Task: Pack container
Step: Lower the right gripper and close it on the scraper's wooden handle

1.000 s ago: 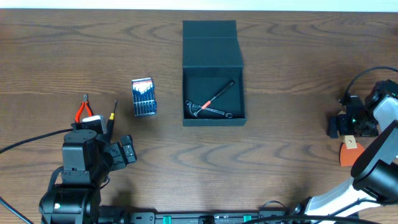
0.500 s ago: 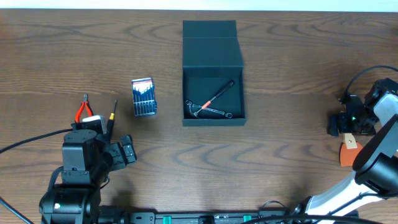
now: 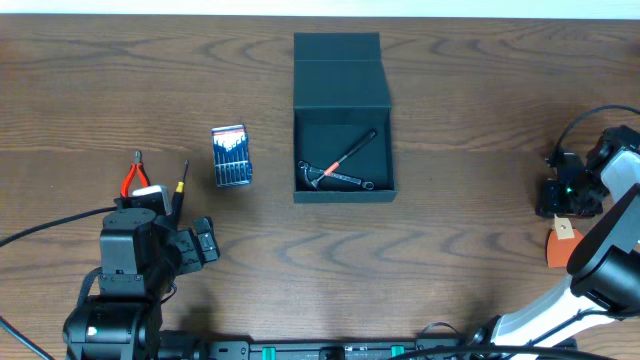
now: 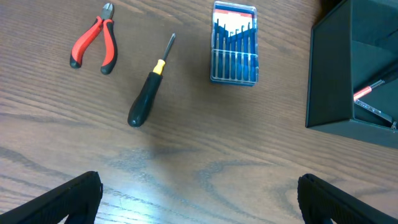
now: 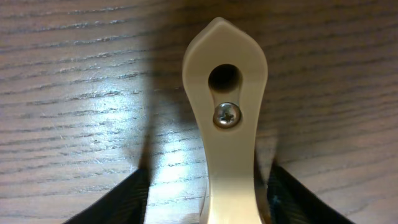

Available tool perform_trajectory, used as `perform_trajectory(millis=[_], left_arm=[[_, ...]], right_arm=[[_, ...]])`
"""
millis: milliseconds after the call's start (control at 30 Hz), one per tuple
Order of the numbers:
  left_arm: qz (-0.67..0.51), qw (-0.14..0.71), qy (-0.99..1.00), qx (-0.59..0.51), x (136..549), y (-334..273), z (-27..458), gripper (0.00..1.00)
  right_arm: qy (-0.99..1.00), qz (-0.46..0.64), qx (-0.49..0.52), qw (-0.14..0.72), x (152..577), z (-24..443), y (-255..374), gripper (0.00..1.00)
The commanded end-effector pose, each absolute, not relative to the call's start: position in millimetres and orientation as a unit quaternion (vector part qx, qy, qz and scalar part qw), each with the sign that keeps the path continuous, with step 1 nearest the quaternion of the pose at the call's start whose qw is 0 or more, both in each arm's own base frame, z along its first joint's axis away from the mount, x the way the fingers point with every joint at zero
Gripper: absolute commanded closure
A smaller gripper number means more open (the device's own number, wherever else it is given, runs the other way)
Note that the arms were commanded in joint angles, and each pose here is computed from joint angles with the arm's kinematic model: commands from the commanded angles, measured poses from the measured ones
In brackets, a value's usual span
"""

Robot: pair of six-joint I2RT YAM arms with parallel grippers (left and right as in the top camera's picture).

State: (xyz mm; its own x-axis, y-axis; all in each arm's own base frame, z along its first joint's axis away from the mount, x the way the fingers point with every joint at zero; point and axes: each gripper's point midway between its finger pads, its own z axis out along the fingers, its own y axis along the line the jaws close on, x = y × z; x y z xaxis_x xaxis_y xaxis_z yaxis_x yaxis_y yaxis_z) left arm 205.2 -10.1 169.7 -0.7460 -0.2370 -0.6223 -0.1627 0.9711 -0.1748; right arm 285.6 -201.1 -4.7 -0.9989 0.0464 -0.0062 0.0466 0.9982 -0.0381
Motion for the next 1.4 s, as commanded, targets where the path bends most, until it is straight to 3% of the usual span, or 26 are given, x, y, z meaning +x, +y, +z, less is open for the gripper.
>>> perform_trajectory(millis=[0,200,333,700,867,1367], left_arm=[[-0.056,0.348,0.929,-0.11,206.8,-10.1,177.0,0.01],[-0.056,0.348,0.929,-0.11,206.8,-10.1,177.0,0.01],[-0.056,0.348,0.929,-0.11,206.8,-10.1,177.0,0.01],[-0.056,0.348,0.929,-0.11,206.8,-10.1,177.0,0.02],[-0.056,0.348,0.929,-0.11,206.8,-10.1,177.0,0.01],[-0.056,0.348,0.929,-0.11,206.8,-10.1,177.0,0.01]], right_arm=[[1.0,0.004,0.022,-0.011,283.1,-17.9,-192.6,0.53],[1.0,0.018,0.022,-0.005,285.1,-17.9,-187.5,0.64],[1.0,0.02,0.022,-0.008,283.8,-17.8,-186.6,0.76],[0.999,0.025,0.022,-0.014,280.8,-17.6,-183.9,0.83],[0.999,0.03,0.022,-0.014,280.4,-17.5,-182.2,0.97],[0.999,0.042,0.034,-0.006,283.6,-17.1,-178.0,0.99]])
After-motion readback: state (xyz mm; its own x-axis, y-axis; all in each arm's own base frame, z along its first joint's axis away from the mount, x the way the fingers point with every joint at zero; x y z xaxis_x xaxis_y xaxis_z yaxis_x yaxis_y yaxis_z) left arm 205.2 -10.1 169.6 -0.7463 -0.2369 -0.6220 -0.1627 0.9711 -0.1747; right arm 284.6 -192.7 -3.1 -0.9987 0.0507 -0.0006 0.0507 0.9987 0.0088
